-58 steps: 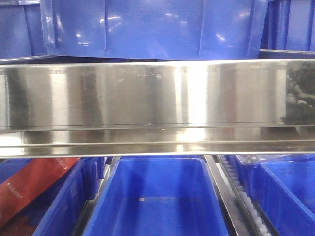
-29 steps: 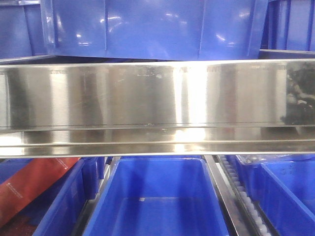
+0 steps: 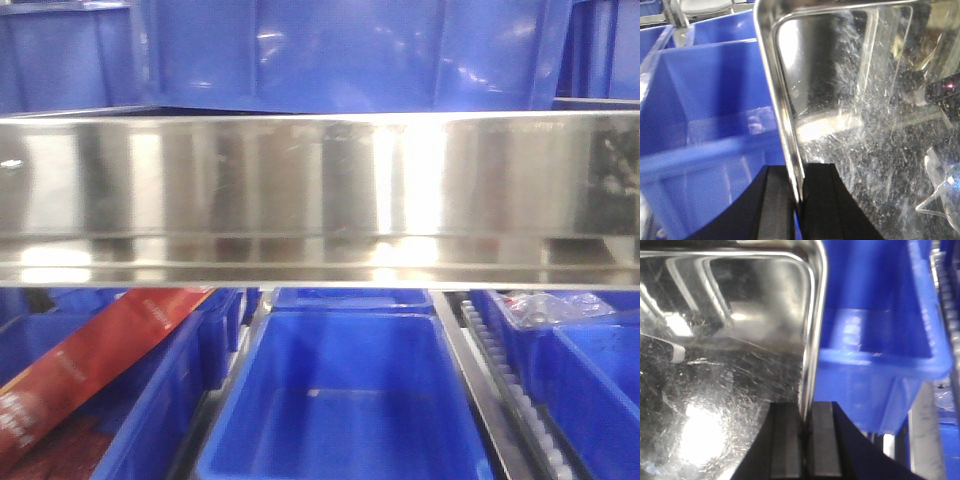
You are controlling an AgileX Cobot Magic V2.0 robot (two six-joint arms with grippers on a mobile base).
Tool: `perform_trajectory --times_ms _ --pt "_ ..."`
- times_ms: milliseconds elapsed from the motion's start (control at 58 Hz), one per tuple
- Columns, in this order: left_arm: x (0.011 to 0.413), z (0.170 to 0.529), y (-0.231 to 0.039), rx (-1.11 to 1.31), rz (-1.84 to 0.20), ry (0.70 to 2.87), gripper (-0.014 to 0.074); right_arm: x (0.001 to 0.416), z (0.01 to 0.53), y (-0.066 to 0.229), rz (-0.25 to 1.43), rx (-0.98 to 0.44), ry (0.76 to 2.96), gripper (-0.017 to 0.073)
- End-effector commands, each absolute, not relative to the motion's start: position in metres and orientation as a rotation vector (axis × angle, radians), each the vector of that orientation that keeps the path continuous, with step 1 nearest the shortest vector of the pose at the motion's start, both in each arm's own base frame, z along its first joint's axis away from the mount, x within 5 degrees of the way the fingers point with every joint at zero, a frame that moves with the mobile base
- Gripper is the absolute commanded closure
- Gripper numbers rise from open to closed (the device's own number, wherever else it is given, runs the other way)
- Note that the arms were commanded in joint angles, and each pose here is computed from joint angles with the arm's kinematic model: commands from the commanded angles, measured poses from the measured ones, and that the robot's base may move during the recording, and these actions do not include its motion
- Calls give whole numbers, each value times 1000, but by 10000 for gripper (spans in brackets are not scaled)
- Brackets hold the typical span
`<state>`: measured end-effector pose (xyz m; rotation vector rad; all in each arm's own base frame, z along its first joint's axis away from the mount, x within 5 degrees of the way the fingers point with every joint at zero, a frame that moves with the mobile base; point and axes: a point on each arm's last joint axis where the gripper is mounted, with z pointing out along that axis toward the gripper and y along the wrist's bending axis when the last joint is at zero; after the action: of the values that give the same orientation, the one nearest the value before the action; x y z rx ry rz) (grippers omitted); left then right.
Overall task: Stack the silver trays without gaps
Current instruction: 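Drive the base away from the shelf holding the tray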
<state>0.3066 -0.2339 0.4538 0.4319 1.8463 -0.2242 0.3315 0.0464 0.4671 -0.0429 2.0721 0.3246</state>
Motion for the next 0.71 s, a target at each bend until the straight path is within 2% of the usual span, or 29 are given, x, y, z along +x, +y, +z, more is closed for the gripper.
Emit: perform_trajectory --times_ms 0,690 --pt "301 466 -235 458 -248 1774 601 329 481 47 332 -48 1980 637" --pt "301 466 -235 458 -248 1774 601 329 481 47 332 -48 1980 637"
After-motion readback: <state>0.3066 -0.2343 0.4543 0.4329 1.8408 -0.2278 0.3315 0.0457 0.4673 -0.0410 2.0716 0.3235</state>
